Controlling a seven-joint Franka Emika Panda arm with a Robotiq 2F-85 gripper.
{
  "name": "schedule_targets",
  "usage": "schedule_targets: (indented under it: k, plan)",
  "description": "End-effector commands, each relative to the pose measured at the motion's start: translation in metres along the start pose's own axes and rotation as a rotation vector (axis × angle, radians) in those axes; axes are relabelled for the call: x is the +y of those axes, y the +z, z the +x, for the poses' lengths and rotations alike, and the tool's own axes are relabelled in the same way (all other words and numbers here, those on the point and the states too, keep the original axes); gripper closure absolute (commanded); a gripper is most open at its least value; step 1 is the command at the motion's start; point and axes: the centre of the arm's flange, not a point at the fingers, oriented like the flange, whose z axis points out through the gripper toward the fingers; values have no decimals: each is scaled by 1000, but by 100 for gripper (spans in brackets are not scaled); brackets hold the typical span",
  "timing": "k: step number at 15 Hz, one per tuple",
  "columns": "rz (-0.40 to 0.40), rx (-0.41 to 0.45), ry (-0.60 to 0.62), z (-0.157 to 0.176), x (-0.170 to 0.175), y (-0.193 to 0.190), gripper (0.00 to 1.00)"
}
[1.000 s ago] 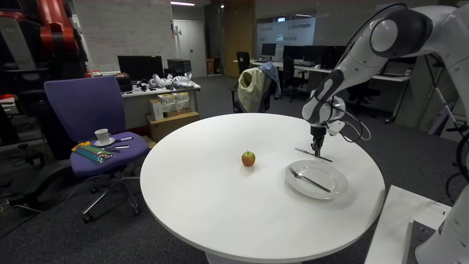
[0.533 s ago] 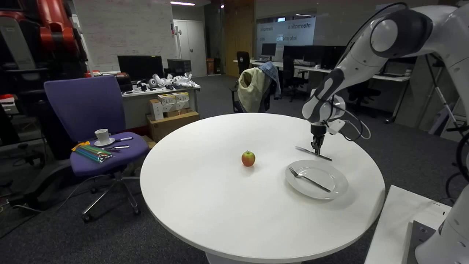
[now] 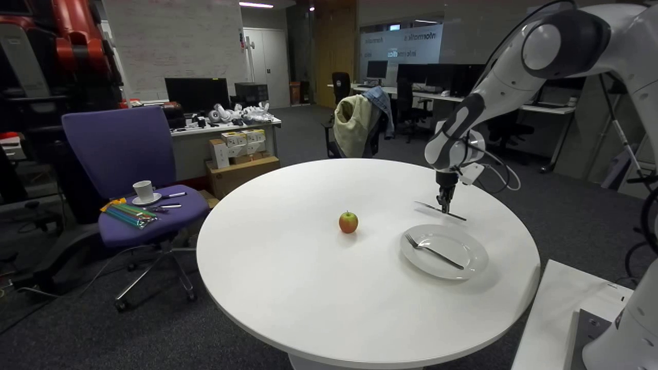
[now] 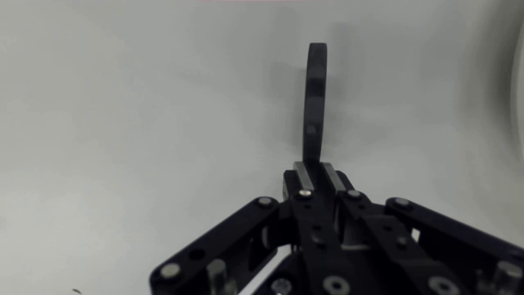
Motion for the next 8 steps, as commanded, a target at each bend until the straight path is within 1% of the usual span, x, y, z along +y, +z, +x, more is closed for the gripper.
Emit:
schedule_targets:
  k: [1, 3, 5, 8]
  plan:
    - [-31, 16, -13, -9, -15, -36, 97]
    - [-35, 25, -29, -9, -23, -48, 97]
    - [-37, 17, -35, -9, -35, -60, 97]
    - [-9, -15, -24, -12, -58, -71, 97]
